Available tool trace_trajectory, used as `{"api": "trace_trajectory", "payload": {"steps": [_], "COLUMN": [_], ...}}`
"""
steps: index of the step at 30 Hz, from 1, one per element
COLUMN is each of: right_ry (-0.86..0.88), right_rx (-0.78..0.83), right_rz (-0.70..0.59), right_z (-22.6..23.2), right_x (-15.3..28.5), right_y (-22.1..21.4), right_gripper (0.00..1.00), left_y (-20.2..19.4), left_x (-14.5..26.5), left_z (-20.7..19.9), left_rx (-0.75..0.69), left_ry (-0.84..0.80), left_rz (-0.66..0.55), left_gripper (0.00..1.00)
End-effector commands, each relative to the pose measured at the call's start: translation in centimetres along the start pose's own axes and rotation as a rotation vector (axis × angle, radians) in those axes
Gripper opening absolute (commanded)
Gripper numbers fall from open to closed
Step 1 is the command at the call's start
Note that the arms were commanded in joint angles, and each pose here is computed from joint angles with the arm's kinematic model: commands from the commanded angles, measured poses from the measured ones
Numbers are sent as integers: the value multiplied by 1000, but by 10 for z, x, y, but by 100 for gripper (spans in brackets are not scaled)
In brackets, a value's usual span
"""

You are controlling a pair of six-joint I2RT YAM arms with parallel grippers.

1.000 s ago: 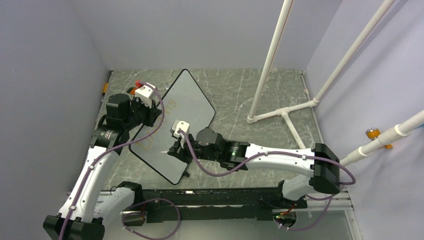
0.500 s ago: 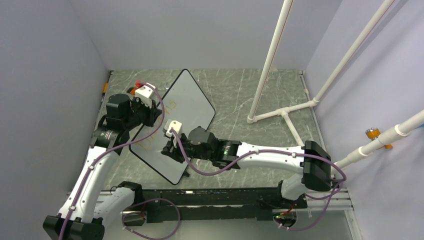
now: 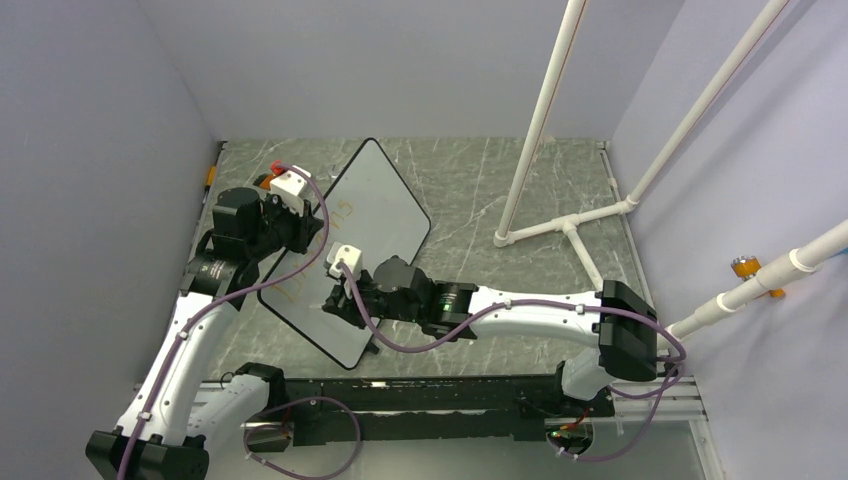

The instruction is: Write a sentence on the whiteboard

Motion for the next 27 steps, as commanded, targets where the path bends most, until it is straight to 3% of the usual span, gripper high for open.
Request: {"api": "trace_trajectory", "payload": {"steps": [1,13,27], "right_ry": [-5,-22,-124], "right_rx": [2,-26,7], "right_rz": [-19,46,51], "right_z": [0,-4,-20], "right_x": [-1,7,7], "right_y": [-4,-39,-35], "right_gripper": [0,0,0], "left_y": [-50,-50,-50], "left_x": [1,1,0], "left_z": [-18,-18,-18], "left_rx": [-24,-23,-26], "left_ry": [-88,-89,-89], "left_rz": [184,185,188], "left_gripper": [0,0,0]}}
Point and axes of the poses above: each gripper's point midway between its finger pads, its own x axis back along the fingers, its own z axis along the line the jaws close on, y = z × x, the point moved 2 cm from there along x, back along the fingers, and after that the axes turned 5 degrees about -x, right-handed, at the moved point
